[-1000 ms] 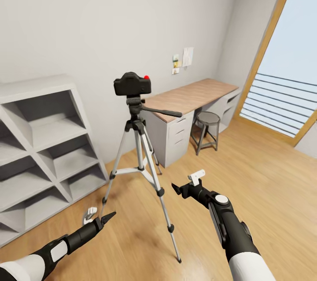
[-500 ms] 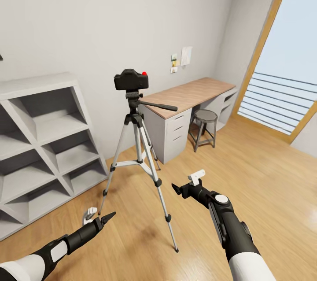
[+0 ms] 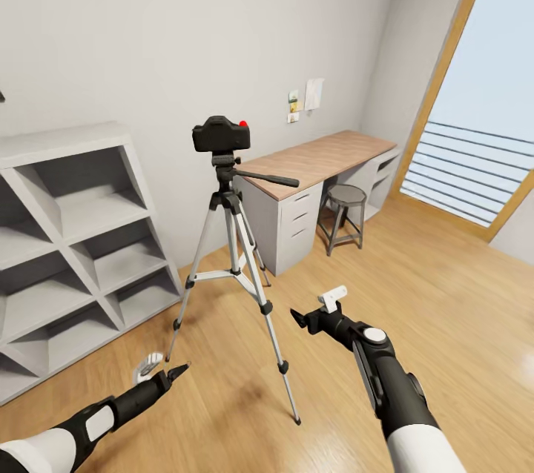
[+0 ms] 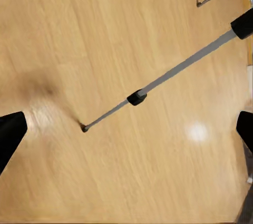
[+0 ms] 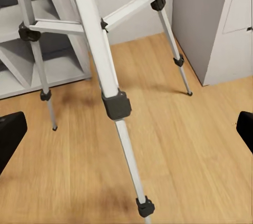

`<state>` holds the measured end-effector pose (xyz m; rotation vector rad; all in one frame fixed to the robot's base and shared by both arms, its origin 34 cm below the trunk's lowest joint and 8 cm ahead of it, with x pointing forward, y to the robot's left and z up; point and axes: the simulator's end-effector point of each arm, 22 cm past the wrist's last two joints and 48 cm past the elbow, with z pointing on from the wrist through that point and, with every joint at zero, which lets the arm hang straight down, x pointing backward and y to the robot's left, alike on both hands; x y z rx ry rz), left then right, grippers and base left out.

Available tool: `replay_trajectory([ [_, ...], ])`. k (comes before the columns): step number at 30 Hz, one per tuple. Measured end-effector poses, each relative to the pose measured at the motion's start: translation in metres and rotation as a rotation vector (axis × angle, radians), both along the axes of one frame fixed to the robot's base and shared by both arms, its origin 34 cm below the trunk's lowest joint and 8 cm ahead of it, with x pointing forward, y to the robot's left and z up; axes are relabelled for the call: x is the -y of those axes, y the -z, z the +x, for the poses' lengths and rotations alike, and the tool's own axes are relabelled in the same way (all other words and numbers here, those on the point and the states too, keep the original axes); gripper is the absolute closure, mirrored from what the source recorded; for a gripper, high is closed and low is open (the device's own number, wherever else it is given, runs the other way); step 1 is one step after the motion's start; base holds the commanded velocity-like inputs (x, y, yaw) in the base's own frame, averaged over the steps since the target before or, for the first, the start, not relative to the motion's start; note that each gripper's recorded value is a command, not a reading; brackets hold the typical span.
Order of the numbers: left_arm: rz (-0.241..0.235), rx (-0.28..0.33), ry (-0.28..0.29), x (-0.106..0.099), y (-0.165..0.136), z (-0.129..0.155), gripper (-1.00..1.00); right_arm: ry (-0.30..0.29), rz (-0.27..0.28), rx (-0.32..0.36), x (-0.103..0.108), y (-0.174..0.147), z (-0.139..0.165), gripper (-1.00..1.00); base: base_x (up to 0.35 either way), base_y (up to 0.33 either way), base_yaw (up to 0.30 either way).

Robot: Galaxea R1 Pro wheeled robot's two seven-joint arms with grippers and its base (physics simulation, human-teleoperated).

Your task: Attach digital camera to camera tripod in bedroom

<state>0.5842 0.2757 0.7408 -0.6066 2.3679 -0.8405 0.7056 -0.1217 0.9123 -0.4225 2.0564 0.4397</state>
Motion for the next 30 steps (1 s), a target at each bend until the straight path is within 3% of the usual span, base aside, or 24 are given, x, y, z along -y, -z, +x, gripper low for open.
replay_trajectory([
  [4, 0.059, -0.062, -0.027, -0.011, 0.015, -0.009, -1.00, 0.009, -0.018, -0.014, 0.013, 0.007, -0.001, -1.00, 0.000, 0.000, 0.000],
  [7, 0.129, -0.159, -0.059, -0.024, 0.035, -0.027, -1.00, 0.029, -0.056, -0.079, 0.044, 0.033, -0.011, -1.00, 0.000, 0.000, 0.000],
  [9, 0.165, -0.219, -0.072, -0.032, 0.048, -0.049, -1.00, 0.042, -0.084, -0.159, 0.066, 0.061, -0.025, -1.00, 0.000, 0.000, 0.000],
  [11, 0.204, -0.300, -0.079, -0.040, 0.068, -0.089, -1.00, 0.062, -0.116, -0.298, 0.096, 0.105, -0.056, -1.00, 0.000, 0.000, 0.000],
  [12, 0.210, -0.320, -0.083, -0.042, 0.073, -0.099, -1.00, 0.069, -0.124, -0.335, 0.105, 0.117, -0.066, -1.00, 0.000, 0.000, 0.000],
  [14, 0.242, -0.388, -0.087, -0.048, 0.087, -0.136, -1.00, 0.092, -0.161, -0.477, 0.141, 0.159, -0.108, -1.00, 0.000, 0.000, 0.000],
  [17, 0.262, -0.432, -0.091, -0.052, 0.096, -0.161, -1.00, 0.110, -0.179, -0.590, 0.166, 0.188, -0.146, -1.00, 0.000, 0.000, 0.000],
  [18, 0.278, -0.462, -0.091, -0.054, 0.101, -0.178, -1.00, 0.121, -0.192, -0.677, 0.181, 0.209, -0.180, -1.00, 0.000, 0.000, 0.000],
  [24, 0.332, -0.553, -0.098, -0.063, 0.114, -0.227, -1.00, 0.167, -0.215, -1.017, 0.209, 0.264, -0.327, -1.00, 0.000, 0.000, 0.000],
  [30, 0.402, -0.639, -0.108, -0.074, 0.122, -0.269, -1.00, 0.217, -0.295, -1.143, 0.224, 0.279, -0.404, -1.00, 0.000, 0.000, 0.000],
])
